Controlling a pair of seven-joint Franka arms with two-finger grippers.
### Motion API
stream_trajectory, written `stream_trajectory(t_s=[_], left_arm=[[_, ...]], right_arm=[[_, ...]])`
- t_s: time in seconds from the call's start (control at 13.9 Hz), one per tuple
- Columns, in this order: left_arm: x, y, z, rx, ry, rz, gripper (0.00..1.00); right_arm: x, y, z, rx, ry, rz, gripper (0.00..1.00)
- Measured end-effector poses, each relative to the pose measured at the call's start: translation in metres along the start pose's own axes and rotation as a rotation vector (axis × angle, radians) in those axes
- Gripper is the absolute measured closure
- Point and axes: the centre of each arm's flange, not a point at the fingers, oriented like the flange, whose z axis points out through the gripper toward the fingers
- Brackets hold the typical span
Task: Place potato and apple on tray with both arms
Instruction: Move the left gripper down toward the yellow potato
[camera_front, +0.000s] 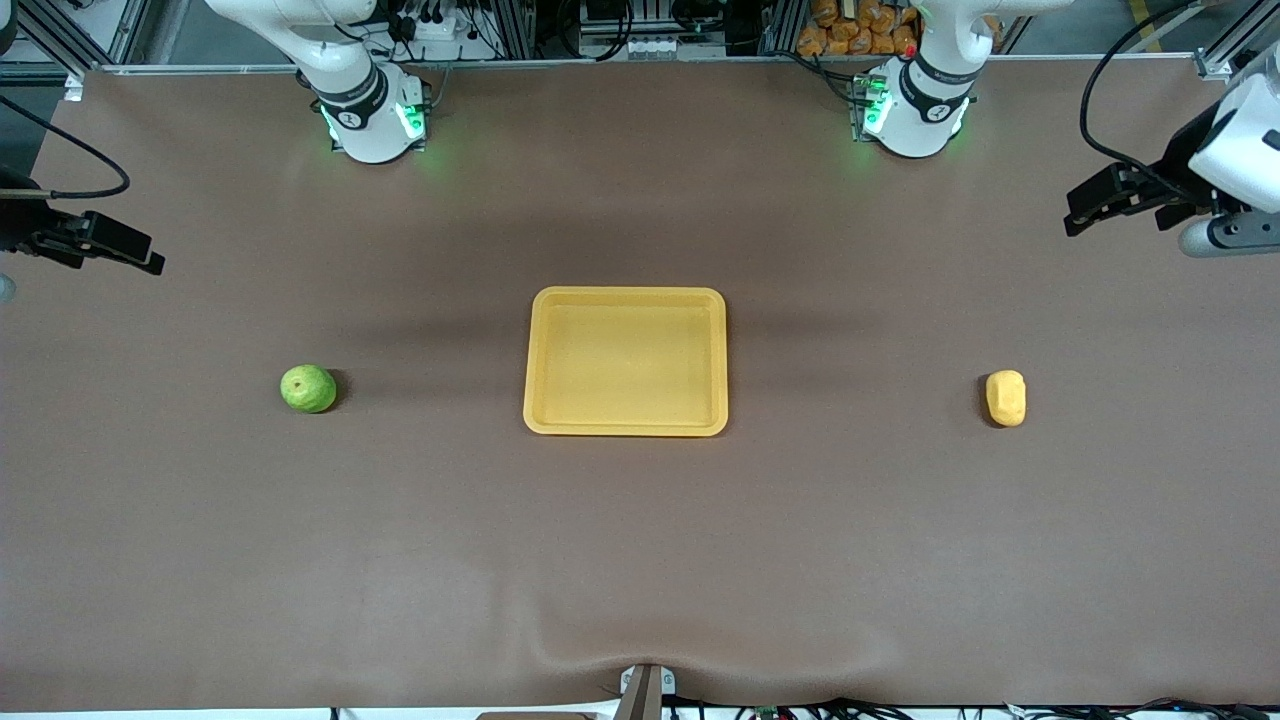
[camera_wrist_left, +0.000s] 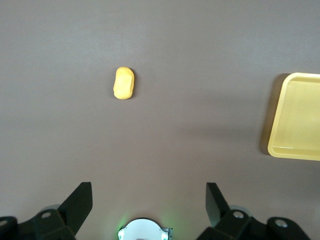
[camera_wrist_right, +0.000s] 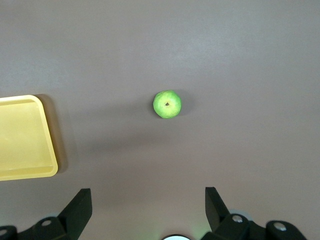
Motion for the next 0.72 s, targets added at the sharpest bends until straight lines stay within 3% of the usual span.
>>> stream_trajectory(t_s=[0.72], left_arm=[[0.037,-0.008,0.049,0.030,0.022,-0.013,0.00]], right_arm=[[0.005,0.002,0.006,0.002,-0.004,-0.002,0.00]])
